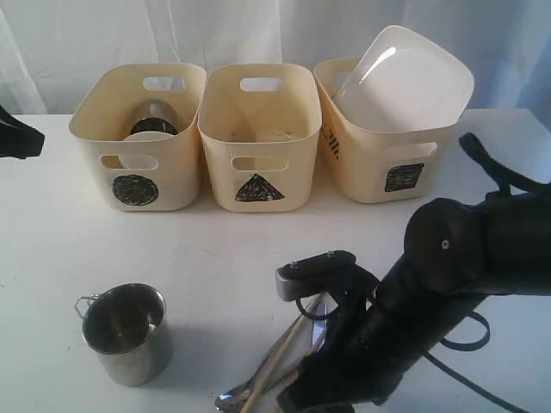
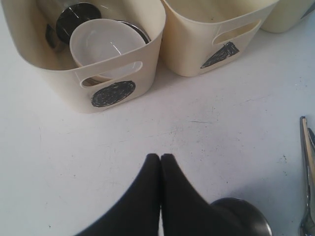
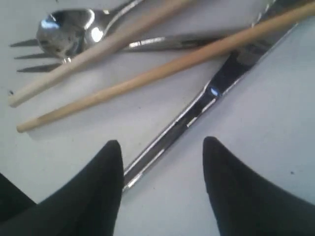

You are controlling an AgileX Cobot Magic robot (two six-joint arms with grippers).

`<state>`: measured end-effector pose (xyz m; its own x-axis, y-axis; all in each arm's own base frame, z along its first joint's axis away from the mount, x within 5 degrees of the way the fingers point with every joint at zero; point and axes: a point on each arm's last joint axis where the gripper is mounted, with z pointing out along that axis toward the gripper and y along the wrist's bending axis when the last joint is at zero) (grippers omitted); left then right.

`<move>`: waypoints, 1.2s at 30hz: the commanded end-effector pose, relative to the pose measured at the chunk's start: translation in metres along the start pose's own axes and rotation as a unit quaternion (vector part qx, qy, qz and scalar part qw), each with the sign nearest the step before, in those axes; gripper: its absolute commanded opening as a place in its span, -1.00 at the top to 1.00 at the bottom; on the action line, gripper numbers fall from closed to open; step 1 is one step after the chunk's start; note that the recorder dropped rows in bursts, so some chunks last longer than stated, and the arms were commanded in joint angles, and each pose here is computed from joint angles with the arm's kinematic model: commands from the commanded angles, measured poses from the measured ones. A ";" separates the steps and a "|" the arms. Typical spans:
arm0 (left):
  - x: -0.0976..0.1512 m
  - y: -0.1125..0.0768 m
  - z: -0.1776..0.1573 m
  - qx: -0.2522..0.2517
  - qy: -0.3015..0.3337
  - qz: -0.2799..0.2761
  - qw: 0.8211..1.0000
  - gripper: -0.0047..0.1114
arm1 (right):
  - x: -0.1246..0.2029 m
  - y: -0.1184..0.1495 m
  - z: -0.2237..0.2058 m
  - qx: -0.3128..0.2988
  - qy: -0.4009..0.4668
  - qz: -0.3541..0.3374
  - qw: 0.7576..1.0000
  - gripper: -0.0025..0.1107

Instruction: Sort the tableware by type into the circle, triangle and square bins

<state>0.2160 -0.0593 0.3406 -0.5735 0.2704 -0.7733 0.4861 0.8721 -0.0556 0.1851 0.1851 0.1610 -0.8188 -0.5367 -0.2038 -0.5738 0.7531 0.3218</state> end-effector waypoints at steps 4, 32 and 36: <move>0.003 -0.001 0.000 0.005 0.005 -0.007 1.000 0.92 | -0.029 0.008 -0.013 -0.017 -0.067 0.108 0.992 0.32; 0.014 -0.012 -0.001 0.063 0.068 -0.019 0.995 0.92 | -0.032 -0.002 -0.013 0.024 -0.091 0.113 0.989 0.75; 0.012 -0.026 -0.004 0.143 0.058 -0.002 0.988 0.92 | -0.036 -0.010 -0.021 0.050 -0.122 0.109 0.985 0.79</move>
<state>0.2018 -0.0677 0.3340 -0.6557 0.3096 -0.6886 0.5626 0.8085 -0.1723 0.2127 0.1955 0.1791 -0.9065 -0.2870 -0.3097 -0.3834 0.8668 0.3189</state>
